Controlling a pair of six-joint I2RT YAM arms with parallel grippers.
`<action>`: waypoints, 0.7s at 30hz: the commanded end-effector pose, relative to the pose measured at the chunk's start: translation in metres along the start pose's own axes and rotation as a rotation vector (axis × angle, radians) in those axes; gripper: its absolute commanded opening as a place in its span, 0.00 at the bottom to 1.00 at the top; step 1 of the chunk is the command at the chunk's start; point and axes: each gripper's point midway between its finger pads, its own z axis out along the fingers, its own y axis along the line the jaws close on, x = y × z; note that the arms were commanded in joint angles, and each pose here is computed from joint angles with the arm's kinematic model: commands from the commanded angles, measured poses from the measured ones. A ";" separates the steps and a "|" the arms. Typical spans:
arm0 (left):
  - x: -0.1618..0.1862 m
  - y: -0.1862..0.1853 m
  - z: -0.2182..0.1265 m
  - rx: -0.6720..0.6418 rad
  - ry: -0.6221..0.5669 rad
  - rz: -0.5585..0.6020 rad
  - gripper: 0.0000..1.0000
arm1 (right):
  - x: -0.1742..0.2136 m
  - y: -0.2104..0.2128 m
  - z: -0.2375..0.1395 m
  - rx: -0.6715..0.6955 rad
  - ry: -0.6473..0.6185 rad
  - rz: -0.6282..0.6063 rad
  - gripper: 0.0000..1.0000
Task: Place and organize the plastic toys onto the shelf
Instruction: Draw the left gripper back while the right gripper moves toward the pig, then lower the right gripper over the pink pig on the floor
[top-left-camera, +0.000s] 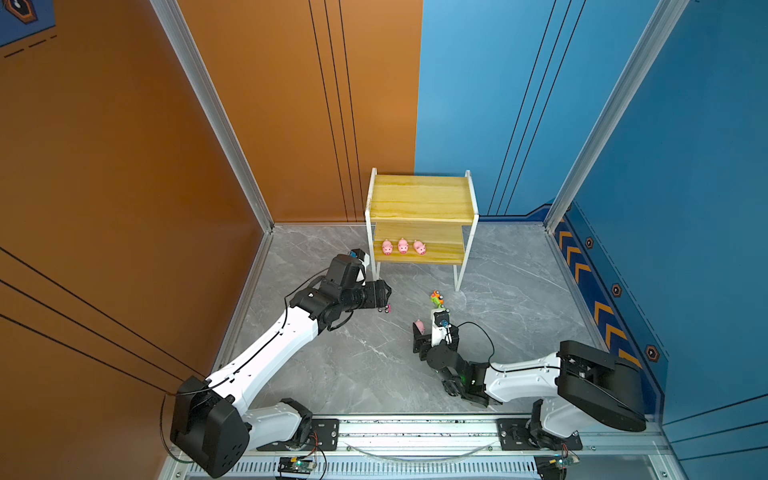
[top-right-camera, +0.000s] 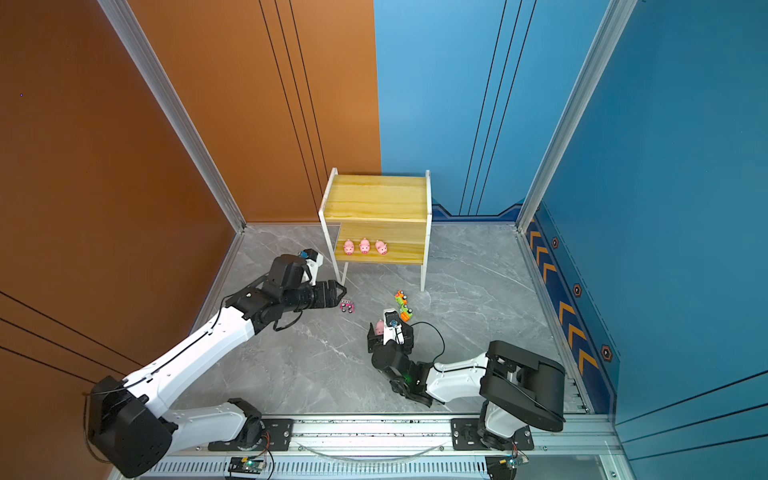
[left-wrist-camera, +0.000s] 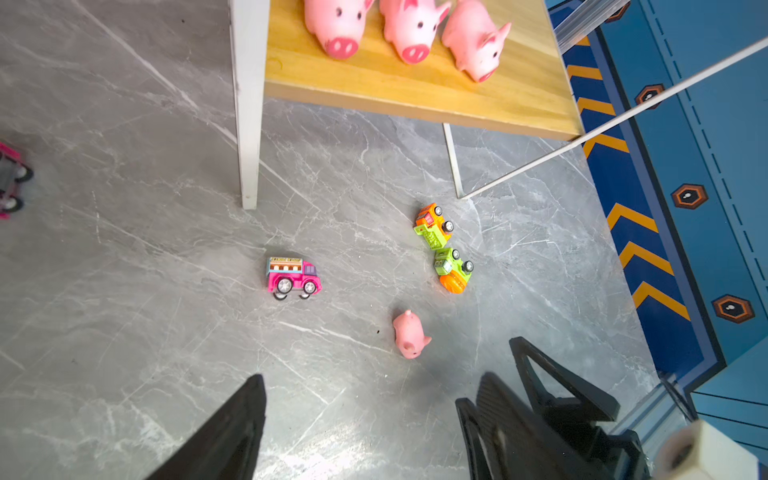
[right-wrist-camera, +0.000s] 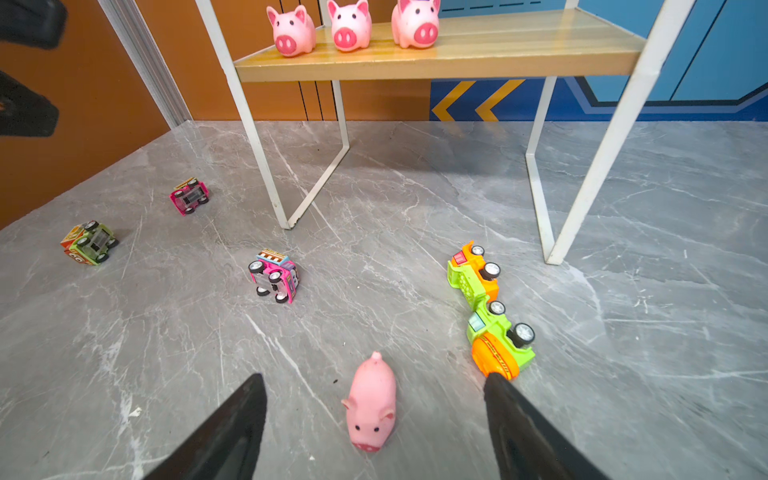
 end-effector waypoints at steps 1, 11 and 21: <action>0.006 0.007 0.003 -0.004 0.059 0.056 0.81 | -0.011 0.013 0.002 -0.006 -0.041 0.013 0.82; 0.024 0.017 0.025 -0.073 0.115 0.159 0.80 | 0.010 0.010 -0.014 -0.040 -0.049 0.011 0.80; 0.012 0.022 0.025 -0.043 0.100 0.134 0.80 | 0.046 -0.003 -0.007 -0.026 -0.087 -0.048 0.81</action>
